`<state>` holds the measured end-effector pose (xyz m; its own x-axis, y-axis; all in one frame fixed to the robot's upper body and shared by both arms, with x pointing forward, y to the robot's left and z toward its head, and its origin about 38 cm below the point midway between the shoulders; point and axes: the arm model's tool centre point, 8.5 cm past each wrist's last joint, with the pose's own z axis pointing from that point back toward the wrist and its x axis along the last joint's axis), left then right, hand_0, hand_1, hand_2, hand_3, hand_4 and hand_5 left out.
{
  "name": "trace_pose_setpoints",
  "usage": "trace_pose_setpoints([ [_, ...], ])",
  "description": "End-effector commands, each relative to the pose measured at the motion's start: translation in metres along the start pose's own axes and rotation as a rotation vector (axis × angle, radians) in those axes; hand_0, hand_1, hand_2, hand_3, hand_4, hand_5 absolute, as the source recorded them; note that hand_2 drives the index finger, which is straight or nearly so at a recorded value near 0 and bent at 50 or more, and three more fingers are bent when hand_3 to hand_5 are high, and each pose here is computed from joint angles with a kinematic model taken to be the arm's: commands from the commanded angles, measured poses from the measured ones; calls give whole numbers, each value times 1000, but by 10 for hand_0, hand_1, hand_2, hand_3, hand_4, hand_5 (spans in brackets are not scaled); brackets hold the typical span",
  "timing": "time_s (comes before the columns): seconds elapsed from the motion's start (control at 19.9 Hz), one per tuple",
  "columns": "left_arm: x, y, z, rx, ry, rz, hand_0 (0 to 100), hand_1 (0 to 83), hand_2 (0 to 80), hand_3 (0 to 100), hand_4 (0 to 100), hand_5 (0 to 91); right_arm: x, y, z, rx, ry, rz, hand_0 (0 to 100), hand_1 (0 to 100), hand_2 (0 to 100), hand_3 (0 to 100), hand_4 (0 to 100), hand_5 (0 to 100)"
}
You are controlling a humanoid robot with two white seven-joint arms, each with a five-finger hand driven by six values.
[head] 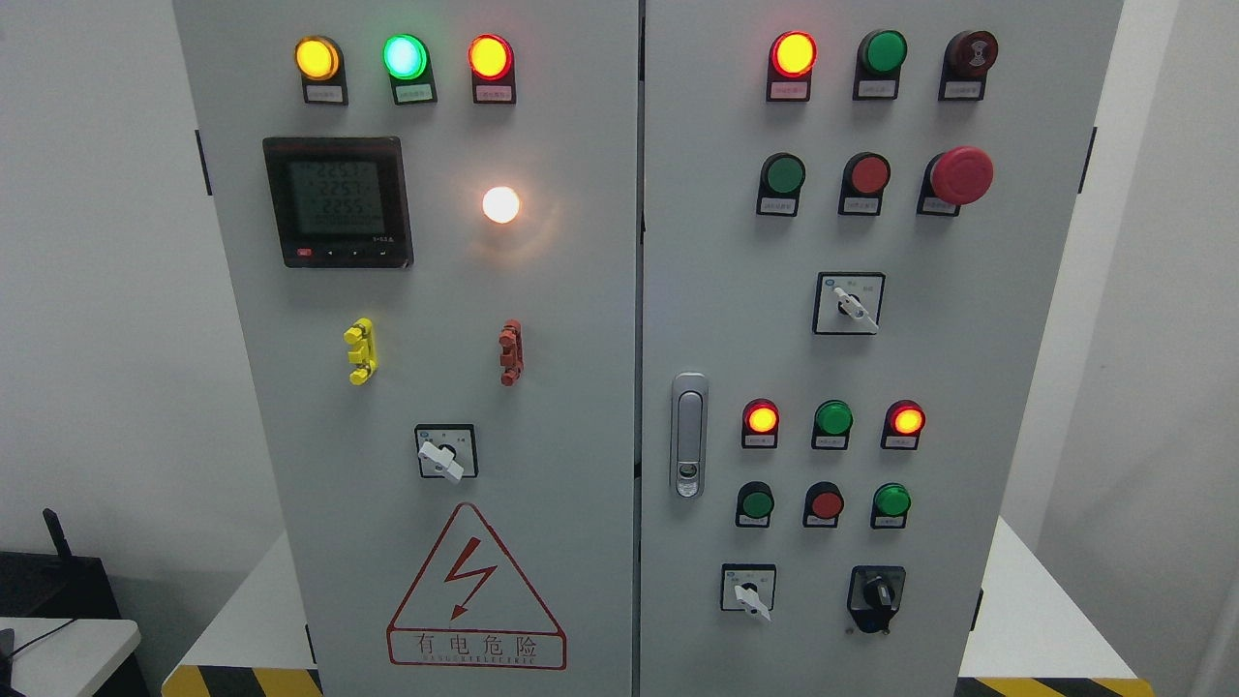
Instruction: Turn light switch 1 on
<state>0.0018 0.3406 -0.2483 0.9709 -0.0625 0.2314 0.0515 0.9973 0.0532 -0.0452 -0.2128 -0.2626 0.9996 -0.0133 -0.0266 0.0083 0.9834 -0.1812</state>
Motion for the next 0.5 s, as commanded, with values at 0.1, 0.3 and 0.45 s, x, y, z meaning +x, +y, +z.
trace_pose_setpoints([
  [0.1,-47,-59,7,-167,221,-114,402,0,0,0,0,0,1,0,0,1,-5,27,120,389,0,0,0,0],
  [0.3,-35,-70,2,-183,212,-118,375,0,0,0,0,0,0,1,0,3,-4,27,120,389,0,0,0,0],
  [0.45,-33,-70,1,-177,207,-117,359,0,0,0,0,0,1,0,0,1,-5,27,120,389,0,0,0,0],
])
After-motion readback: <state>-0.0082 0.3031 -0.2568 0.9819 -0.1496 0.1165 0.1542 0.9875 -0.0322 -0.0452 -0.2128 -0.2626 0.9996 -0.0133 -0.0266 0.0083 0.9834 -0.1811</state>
